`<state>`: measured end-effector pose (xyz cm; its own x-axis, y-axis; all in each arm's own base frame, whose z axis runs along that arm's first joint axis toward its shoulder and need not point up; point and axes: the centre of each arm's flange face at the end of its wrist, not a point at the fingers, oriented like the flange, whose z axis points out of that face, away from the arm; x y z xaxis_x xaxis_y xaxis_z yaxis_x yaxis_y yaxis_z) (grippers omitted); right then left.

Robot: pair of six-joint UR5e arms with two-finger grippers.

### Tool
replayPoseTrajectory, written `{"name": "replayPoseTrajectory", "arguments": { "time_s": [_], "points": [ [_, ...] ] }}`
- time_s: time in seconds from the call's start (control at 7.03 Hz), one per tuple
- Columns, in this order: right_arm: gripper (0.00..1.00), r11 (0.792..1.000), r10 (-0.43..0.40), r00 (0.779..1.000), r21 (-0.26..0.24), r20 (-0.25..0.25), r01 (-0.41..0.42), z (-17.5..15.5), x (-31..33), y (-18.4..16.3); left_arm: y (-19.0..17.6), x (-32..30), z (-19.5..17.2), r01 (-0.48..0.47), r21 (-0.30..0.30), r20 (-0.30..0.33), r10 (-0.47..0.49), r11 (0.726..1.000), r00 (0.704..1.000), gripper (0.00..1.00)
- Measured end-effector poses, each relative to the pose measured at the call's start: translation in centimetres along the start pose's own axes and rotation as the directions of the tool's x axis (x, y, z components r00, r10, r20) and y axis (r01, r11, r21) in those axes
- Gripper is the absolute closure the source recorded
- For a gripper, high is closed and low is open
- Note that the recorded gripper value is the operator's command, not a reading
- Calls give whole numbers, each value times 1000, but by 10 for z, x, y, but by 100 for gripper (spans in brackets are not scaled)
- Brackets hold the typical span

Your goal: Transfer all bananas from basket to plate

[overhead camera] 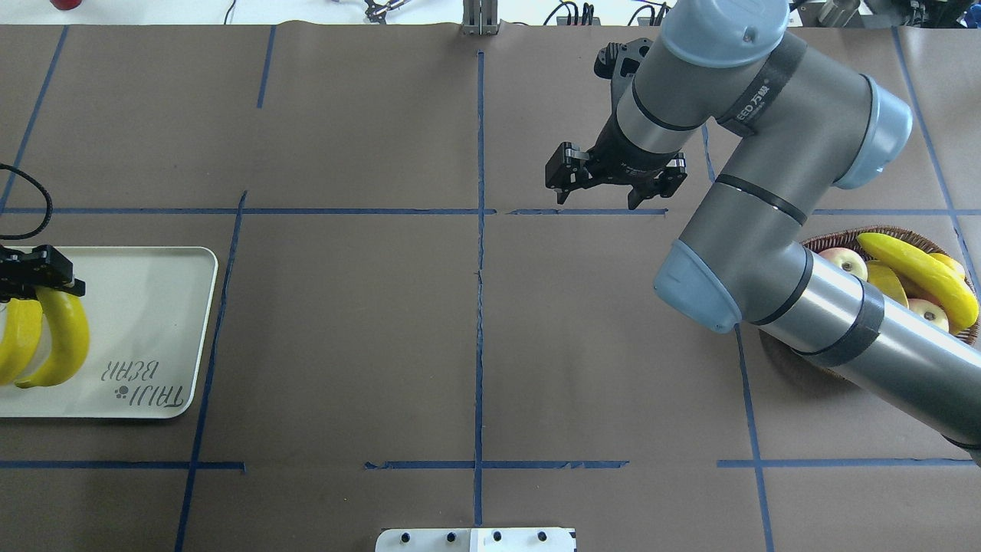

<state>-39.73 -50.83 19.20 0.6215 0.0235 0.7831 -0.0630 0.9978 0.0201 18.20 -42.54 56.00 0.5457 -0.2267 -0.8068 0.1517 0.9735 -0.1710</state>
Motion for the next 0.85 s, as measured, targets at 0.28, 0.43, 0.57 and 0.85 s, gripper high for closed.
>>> {"name": "replayPoseTrajectory", "arguments": {
  "time_s": [0.28,0.43,0.57,0.85],
  "points": [
    [0,1000,-5,1000,0,0,5,-2,1,0,6,-21,7,-16,-16,27,17,1000,1000,94],
    [0,1000,-5,1000,1,-1,5,-2,1,-1,8,-28,9,-18,-21,35,19,1000,999,93],
    [0,1000,-5,1000,1,-2,5,-1,1,-1,10,-33,11,-17,-27,43,18,999,999,91],
    [0,1000,-3,1000,1,-2,3,-1,2,0,9,-40,18,-11,-36,53,13,999,999,68]
  ]
}}
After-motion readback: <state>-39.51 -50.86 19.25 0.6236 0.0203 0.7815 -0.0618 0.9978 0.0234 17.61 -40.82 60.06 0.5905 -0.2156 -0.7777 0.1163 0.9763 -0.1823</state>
